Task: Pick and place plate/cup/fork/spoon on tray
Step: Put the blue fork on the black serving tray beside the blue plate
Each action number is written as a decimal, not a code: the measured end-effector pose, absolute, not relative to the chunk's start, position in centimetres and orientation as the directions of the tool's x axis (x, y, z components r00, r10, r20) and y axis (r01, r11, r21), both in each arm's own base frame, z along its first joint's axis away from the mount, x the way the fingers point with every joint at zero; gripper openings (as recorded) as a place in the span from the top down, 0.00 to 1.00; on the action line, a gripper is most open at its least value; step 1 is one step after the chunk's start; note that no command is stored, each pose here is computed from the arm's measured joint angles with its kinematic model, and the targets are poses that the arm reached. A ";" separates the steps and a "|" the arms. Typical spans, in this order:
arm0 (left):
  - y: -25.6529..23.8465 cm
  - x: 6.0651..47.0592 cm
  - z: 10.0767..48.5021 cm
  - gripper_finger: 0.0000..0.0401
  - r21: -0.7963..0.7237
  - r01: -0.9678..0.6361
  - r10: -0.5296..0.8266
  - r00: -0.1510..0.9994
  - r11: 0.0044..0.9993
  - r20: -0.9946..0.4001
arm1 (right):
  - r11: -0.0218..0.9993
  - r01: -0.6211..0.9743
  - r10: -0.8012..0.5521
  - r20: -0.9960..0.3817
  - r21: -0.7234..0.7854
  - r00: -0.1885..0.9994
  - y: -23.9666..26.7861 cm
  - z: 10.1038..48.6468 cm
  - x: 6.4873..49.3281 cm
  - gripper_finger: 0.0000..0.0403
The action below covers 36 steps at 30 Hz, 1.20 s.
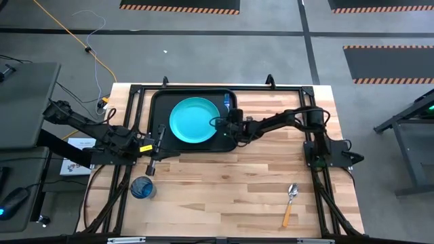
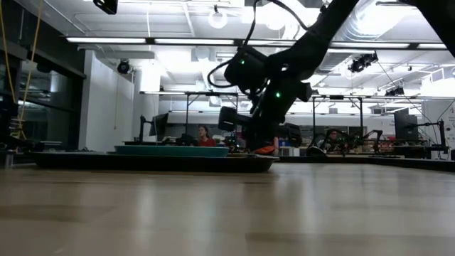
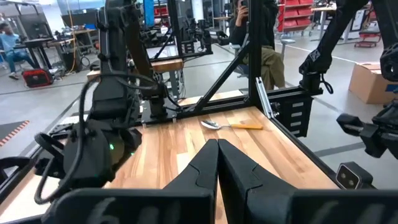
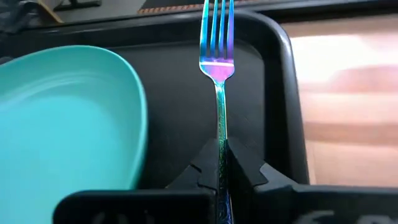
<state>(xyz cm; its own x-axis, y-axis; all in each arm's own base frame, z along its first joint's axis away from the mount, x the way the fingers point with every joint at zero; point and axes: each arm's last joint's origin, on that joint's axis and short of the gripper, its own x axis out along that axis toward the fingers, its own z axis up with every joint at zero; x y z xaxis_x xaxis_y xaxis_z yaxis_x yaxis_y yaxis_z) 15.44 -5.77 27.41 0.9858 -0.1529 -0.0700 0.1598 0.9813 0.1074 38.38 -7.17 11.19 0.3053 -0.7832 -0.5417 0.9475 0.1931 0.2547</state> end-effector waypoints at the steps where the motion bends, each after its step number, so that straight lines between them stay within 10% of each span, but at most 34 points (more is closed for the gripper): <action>1: -5.8 15.4 27.4 1.00 0.107 0.160 -0.153 0.986 0.981 -0.070 | 0.182 0.949 -0.781 -0.548 0.259 0.299 -7.1 10.9 38.3 1.00; 36: -5.8 15.4 27.5 1.00 0.098 0.159 -0.153 0.986 0.982 -0.064 | 0.166 0.951 -0.761 -0.579 0.260 0.292 -6.3 10.0 38.2 0.95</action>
<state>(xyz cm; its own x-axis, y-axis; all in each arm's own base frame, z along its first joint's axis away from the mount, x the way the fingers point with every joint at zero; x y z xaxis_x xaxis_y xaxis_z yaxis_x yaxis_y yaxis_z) 15.44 -5.77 27.46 0.9861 -0.1530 -0.0643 0.1588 0.9824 0.0979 38.20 -6.27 10.05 0.2917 -0.7612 -0.5792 0.9511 0.1663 0.2604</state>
